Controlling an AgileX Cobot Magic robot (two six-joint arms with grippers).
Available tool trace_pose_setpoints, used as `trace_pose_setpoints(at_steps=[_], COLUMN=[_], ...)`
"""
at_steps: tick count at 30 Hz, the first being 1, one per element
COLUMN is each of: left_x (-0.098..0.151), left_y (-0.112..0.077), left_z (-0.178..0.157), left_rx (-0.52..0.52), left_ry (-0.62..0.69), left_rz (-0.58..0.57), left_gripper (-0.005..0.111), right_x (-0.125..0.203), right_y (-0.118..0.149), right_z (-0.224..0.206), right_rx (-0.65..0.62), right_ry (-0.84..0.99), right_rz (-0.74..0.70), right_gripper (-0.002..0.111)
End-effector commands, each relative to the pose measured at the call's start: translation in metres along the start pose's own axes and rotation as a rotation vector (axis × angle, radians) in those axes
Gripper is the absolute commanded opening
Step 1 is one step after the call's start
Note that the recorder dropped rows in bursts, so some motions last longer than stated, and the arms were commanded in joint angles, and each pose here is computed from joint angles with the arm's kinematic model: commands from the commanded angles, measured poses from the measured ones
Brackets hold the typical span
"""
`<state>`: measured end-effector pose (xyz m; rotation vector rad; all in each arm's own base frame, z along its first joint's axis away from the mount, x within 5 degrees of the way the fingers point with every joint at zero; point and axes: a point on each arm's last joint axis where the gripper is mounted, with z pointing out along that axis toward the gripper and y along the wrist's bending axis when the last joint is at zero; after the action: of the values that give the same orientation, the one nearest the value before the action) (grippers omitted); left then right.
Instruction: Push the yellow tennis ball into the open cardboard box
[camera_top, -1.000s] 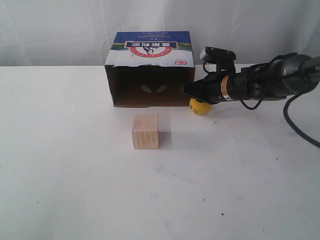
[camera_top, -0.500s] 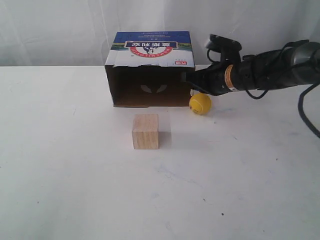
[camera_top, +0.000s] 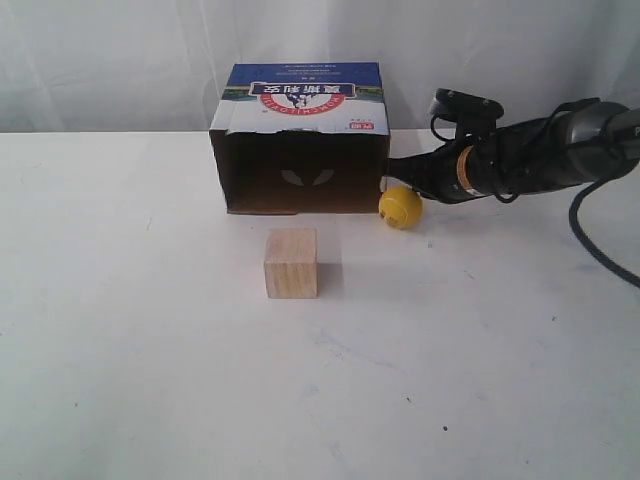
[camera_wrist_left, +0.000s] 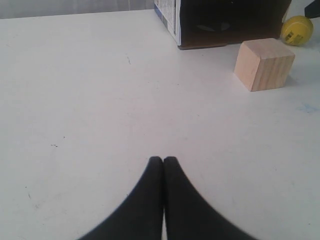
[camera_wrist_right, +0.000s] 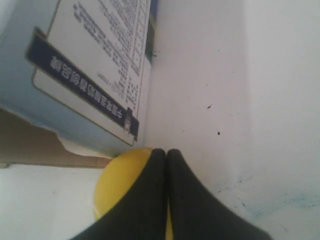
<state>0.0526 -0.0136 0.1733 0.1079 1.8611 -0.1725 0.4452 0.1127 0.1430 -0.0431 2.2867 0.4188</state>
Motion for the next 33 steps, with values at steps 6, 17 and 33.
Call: trace_pose_setpoints(at_steps=[6,17,33], left_x=[0.001,0.001,0.001], left_y=[-0.001,-0.001,-0.001], left_z=[0.000,0.000,0.000], left_rx=[0.008,0.008,0.008], left_ry=[0.000,0.000,0.000], left_rz=[-0.009,-0.009,-0.009], left_gripper=[0.000,0.000,0.000], right_x=[0.011,0.017,0.022], right_y=[0.013,0.024,0.022], right_z=[0.004,0.002,0.006], right_rx=[-0.170,-0.282,-0.283], right_ry=[0.071,0.136,0.137], right_rz=[-0.006,0.028,-0.087], right_gripper=[0.000,0.000,0.000])
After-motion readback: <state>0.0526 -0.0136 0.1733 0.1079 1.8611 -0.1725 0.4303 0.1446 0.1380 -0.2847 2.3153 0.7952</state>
